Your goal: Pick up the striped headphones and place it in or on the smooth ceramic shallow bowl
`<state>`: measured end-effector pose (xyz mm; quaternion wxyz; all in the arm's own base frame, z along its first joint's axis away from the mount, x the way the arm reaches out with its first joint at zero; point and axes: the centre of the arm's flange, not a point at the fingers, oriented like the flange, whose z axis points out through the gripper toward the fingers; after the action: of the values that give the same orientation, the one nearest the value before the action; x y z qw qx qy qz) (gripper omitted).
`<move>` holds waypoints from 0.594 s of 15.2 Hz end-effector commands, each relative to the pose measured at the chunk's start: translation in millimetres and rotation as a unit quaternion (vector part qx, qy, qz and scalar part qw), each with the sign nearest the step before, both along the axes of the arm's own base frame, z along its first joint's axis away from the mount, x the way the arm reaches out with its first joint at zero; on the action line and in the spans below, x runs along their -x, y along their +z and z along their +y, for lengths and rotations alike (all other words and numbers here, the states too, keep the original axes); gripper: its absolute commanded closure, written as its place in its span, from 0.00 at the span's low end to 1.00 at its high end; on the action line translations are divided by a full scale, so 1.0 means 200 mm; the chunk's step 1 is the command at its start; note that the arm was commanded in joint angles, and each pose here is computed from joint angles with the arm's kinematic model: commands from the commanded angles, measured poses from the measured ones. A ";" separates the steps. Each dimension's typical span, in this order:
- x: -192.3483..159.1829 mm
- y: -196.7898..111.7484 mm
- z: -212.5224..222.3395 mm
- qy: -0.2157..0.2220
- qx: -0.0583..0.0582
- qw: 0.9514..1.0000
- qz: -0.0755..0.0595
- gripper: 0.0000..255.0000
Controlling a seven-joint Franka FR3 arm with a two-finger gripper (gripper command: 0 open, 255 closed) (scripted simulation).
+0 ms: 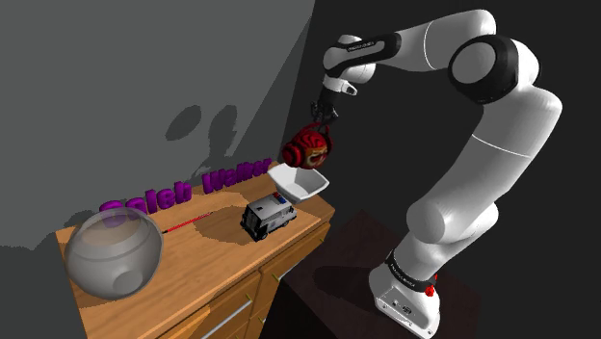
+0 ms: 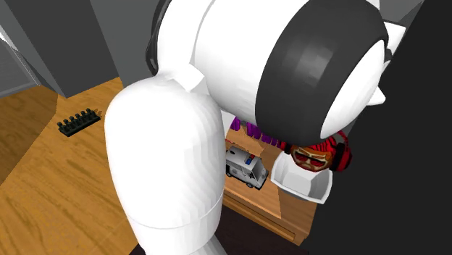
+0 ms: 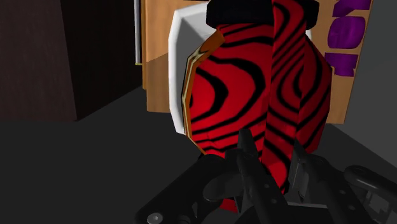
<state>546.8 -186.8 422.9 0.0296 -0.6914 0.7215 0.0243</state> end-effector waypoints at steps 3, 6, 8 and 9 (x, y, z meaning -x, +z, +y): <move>0.00 -0.10 0.00 -0.001 0.001 1.000 -0.002 1.00; 0.00 -0.17 0.00 -0.001 0.001 1.000 -0.002 1.00; 0.00 -0.23 0.00 -0.001 0.001 1.000 -0.002 1.00; 0.00 -0.25 0.00 -0.001 0.001 1.000 -0.002 1.00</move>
<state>546.4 -187.1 376.6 0.0293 -0.6911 0.7218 0.0245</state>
